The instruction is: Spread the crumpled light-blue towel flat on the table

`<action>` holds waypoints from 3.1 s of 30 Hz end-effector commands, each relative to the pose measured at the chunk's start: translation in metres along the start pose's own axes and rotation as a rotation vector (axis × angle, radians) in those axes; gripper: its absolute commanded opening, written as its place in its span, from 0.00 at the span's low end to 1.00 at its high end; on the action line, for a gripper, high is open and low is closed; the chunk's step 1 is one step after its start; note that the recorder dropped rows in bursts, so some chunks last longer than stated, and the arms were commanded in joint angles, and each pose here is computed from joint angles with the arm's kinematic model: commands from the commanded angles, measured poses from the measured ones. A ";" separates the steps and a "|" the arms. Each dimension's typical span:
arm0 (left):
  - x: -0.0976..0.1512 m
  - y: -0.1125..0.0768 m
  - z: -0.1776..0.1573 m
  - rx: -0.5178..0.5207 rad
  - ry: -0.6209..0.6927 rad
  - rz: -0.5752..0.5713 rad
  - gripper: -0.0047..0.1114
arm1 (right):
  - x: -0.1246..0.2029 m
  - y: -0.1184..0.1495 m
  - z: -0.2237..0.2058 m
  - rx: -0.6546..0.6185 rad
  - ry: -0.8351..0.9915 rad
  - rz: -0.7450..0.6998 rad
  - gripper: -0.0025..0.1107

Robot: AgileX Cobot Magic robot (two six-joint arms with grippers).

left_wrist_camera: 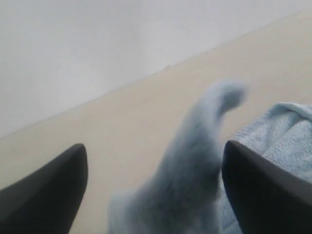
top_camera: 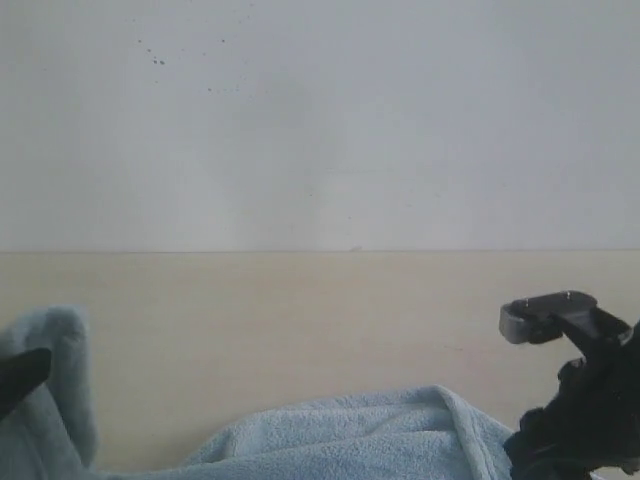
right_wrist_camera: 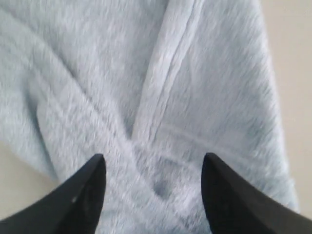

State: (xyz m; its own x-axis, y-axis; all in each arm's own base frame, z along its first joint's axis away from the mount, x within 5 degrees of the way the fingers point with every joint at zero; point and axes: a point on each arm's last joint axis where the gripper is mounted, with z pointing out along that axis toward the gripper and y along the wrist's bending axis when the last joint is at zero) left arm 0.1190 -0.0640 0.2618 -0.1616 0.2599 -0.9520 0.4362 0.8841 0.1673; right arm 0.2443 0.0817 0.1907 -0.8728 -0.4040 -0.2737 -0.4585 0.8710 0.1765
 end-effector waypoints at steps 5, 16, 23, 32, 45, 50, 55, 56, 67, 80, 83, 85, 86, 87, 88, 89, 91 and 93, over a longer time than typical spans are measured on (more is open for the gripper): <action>-0.006 0.006 -0.001 -0.057 -0.028 -0.130 0.66 | -0.013 -0.003 0.003 0.035 -0.074 -0.023 0.51; 0.000 0.005 0.000 -0.057 -0.013 -0.089 0.66 | -0.011 0.030 0.055 0.035 0.095 -0.248 0.51; 0.000 0.005 0.000 -0.057 -0.014 -0.103 0.66 | -0.006 0.018 0.068 0.137 0.129 -0.158 0.51; 0.000 0.005 0.000 -0.057 -0.014 -0.102 0.66 | -0.003 0.016 0.077 0.138 0.160 -0.132 0.17; 0.000 0.005 0.000 -0.057 -0.015 -0.102 0.66 | -0.007 0.016 0.078 0.149 0.114 -0.037 0.02; 0.000 0.005 0.000 -0.057 -0.015 -0.104 0.66 | -0.003 0.016 0.077 0.144 0.160 -0.035 0.09; 0.000 0.005 0.000 -0.057 -0.015 -0.104 0.66 | 0.000 0.016 0.077 0.147 0.196 -0.046 0.35; 0.000 0.005 0.000 -0.057 -0.015 -0.104 0.66 | 0.000 0.016 0.077 0.147 0.193 -0.044 0.37; 0.000 0.005 0.000 -0.057 -0.015 -0.104 0.66 | -0.009 0.015 0.070 0.165 0.206 -0.033 0.38; 0.000 0.005 0.000 -0.057 -0.015 -0.104 0.66 | -0.009 0.014 0.070 0.189 0.206 -0.007 0.03; 0.000 0.005 0.000 -0.057 -0.015 -0.104 0.66 | -0.011 0.013 0.069 0.192 0.197 -0.008 0.02; 0.000 0.005 0.000 -0.055 -0.015 -0.104 0.66 | -0.015 0.013 0.067 0.205 0.181 -0.024 0.02; 0.000 0.005 0.000 -0.055 -0.015 -0.104 0.66 | -0.019 0.012 0.063 0.219 0.164 -0.032 0.02; 0.000 0.005 0.000 -0.055 -0.015 -0.104 0.66 | -0.024 0.011 0.061 0.237 0.143 -0.037 0.02; 0.000 0.005 0.000 -0.055 -0.015 -0.104 0.66 | -0.027 0.010 0.056 0.256 0.117 -0.044 0.02; 0.000 0.005 0.000 -0.055 -0.015 -0.104 0.66 | -0.032 0.008 0.051 0.286 0.085 -0.051 0.02; 0.000 0.005 0.000 -0.055 -0.015 -0.104 0.66 | -0.038 0.003 0.042 0.360 0.033 -0.083 0.02; 0.000 0.005 0.000 -0.055 -0.015 -0.104 0.66 | -0.042 -0.003 0.035 0.450 0.003 -0.112 0.02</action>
State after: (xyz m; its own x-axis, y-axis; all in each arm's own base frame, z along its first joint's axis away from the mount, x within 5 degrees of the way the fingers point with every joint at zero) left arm 0.1213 -0.0595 0.2635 -0.1857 0.1645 -0.9687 0.3675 0.9260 0.0868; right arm 0.2803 0.1118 0.1562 -0.8539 -0.4752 -0.2122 -0.4458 0.8783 -0.1729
